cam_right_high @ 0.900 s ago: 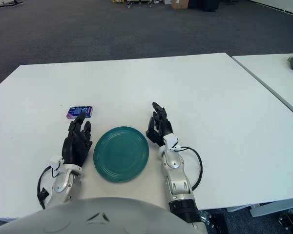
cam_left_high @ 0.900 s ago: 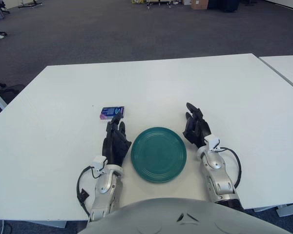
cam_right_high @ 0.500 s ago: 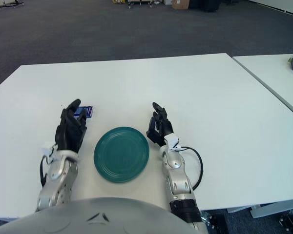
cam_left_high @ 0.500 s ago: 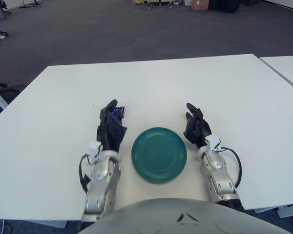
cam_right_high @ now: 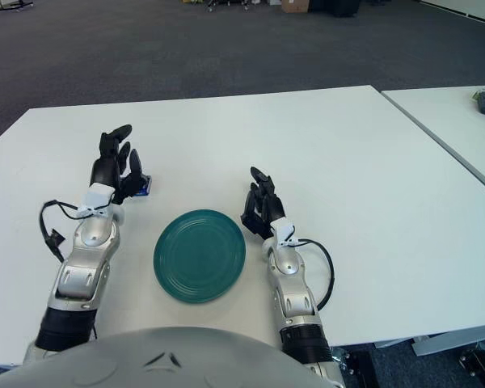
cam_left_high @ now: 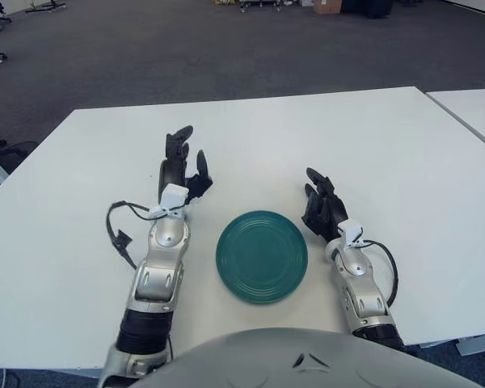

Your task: Put the gum into the plate.

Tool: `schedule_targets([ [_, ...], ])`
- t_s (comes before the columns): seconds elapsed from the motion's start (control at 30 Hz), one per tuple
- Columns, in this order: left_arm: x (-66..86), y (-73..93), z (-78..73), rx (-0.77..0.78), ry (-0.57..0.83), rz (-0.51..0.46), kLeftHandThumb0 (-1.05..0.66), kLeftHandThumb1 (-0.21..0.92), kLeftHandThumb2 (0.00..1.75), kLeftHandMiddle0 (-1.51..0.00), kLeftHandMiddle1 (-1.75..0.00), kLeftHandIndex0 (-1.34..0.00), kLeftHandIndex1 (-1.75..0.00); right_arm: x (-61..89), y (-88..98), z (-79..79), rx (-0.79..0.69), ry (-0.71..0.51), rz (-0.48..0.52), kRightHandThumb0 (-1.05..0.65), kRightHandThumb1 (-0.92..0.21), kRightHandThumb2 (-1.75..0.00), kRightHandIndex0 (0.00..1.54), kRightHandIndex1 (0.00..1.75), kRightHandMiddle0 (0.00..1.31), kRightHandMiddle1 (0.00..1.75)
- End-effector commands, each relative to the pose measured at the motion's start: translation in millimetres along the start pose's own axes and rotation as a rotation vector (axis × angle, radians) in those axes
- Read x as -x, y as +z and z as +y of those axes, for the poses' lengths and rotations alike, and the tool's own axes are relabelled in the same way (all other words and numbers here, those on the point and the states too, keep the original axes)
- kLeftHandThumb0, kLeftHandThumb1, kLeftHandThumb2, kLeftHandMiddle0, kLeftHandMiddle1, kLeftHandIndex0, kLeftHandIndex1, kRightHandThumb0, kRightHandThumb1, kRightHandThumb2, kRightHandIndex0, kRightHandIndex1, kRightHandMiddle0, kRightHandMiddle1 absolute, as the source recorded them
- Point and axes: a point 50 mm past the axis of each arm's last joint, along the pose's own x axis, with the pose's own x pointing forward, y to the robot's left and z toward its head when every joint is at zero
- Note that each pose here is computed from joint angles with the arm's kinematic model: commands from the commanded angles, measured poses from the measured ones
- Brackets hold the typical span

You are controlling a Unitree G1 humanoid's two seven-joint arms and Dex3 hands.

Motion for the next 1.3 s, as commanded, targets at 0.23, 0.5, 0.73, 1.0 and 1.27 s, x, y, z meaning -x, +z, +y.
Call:
schedule_targets([
  [0.23, -30.3, -23.4, 15.2, -0.519, -0.272, -0.069, -0.95, 0.92, 0.54, -0.32, -0.01, -0.01, -0.91, 12.3, -34.4, 1.2, 0.01, -0.016, 0.173, -0.9, -0.92, -0.95, 0.21, 0.01, 0.0, 0.45],
  [0.5, -39.3, -45.7, 10.3, -0.772, -0.428, -0.124, -1.01, 0.92, 0.57, -0.34, -0.01, -0.04, -0.95, 13.2, -35.3, 0.9, 0.002, -0.022, 0.169, -0.88, -0.92, -0.94, 0.22, 0.01, 0.0, 0.46],
  [0.73, -43.4, -68.2, 0.0, -0.865, -0.524, -0.095, -1.04, 0.92, 0.56, -0.3, 0.0, -0.01, -0.93, 10.6, -38.0, -1.7, -0.024, -0.028, 0.176, -0.89, -0.92, -0.94, 0.22, 0.01, 0.0, 0.45],
  [1.0, -50.3, -93.6, -10.6, -0.942, -0.588, -0.038, -1.05, 0.92, 0.55, -0.25, 0.0, -0.02, -1.01, 10.5, -42.1, -7.1, -0.045, -0.022, 0.182, -0.92, -0.92, -0.94, 0.23, 0.01, 0.0, 0.43],
  [1.27, -58.2, -106.5, -11.9, -1.0, -0.574, 0.007, -1.05, 0.92, 0.58, -0.13, 0.0, -0.02, -1.03, 11.3, -45.0, -9.3, -0.049, -0.025, 0.179, -0.91, -0.92, -0.94, 0.26, 0.02, 0.0, 0.53],
])
